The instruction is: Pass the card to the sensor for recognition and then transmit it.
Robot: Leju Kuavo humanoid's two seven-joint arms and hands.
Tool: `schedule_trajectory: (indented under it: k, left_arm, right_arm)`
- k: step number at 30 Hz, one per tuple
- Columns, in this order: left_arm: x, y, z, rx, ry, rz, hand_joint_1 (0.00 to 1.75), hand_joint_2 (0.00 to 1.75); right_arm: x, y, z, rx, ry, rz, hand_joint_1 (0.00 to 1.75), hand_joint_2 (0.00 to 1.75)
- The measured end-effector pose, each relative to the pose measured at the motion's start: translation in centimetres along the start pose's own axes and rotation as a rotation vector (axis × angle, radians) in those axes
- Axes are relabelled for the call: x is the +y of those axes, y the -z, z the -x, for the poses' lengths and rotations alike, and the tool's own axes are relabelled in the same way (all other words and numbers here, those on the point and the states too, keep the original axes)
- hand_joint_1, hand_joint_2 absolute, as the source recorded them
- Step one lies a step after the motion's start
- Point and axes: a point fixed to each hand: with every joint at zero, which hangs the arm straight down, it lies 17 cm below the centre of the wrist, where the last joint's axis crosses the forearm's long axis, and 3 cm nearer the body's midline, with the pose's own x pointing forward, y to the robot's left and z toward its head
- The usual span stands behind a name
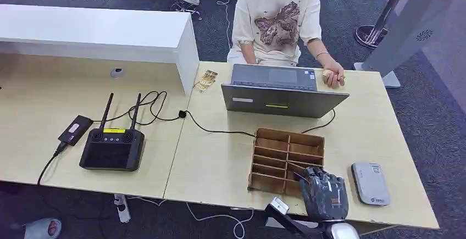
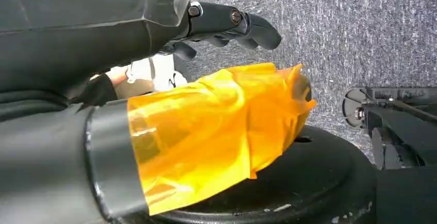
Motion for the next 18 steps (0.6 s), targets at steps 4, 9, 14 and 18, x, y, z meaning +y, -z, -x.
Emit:
schedule_trajectory:
  k: [4, 9, 14, 18]
  left_arm:
    - [0.1, 0.0, 0.0, -0.002, 0.0, -0.003, 0.0, 0.0]
    - [0.3, 0.0, -0.3, -0.022, 0.0, -0.014, 0.0, 0.0]
    - [0.4, 0.1, -0.4, -0.034, -0.017, -0.009, 0.0, 0.0]
    - [0.7, 0.2, -0.3, -0.03, -0.03, -0.012, 0.0, 0.0]
  right_arm:
    - [0.1, 0.0, -0.2, -0.009, 0.037, -0.002, 1.75, 1.75]
    - [-0.2, -0.1, -2.7, -0.082, 0.432, -0.043, 1.75, 1.75]
    - [-0.8, 0.2, -5.9, -0.178, 0.657, -0.095, 1.75, 1.75]
    - [-1.7, 1.0, -6.7, -0.205, 0.705, -0.083, 1.75, 1.75]
